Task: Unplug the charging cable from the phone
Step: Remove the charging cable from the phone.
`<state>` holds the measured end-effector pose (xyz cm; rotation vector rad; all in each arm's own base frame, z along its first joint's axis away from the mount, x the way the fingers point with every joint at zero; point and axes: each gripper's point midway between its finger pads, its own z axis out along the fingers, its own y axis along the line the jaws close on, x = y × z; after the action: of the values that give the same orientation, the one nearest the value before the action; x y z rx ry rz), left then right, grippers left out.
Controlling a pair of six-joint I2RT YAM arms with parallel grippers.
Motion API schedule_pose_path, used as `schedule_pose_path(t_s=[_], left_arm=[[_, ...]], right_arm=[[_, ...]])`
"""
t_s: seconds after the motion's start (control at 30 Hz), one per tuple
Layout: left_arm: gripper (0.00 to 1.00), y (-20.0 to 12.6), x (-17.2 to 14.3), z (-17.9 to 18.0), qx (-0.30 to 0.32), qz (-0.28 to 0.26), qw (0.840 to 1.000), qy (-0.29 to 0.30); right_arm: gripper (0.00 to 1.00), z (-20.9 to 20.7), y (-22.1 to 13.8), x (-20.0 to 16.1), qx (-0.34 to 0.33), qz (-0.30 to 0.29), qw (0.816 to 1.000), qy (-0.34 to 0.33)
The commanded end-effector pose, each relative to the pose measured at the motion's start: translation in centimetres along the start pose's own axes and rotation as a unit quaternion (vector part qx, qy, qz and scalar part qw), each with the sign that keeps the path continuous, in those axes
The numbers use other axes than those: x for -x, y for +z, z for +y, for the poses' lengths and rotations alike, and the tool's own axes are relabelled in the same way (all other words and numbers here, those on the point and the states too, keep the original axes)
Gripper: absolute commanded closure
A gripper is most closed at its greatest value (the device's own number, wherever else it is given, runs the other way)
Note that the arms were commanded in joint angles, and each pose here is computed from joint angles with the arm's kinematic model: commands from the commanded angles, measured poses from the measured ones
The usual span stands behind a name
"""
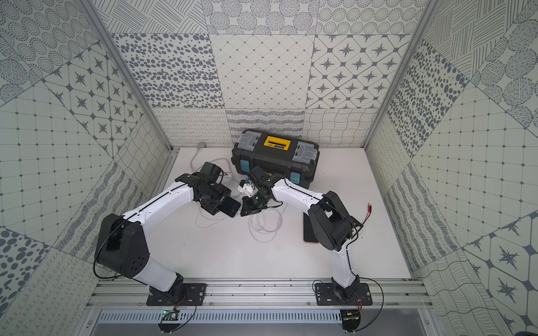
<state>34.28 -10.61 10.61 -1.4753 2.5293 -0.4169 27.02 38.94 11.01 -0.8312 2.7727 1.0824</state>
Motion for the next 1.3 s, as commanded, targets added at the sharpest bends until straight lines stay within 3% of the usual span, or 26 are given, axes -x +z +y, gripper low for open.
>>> schedule_pose_path(t_s=[0.0,1.27], left_arm=[[0.63,-0.35,0.46,-1.26,-0.028,0.002,1.000,-0.002],[0.66,-0.79,0.82,-0.94,-0.035,0.002,0.999,-0.007]], right_arm=[[0.91,0.74,0.15,1.03,0.009,-0.013,1.000,-0.014],[1.00,0.59,-0.17,0.88,0.002,-0.020,1.000,-0.015]])
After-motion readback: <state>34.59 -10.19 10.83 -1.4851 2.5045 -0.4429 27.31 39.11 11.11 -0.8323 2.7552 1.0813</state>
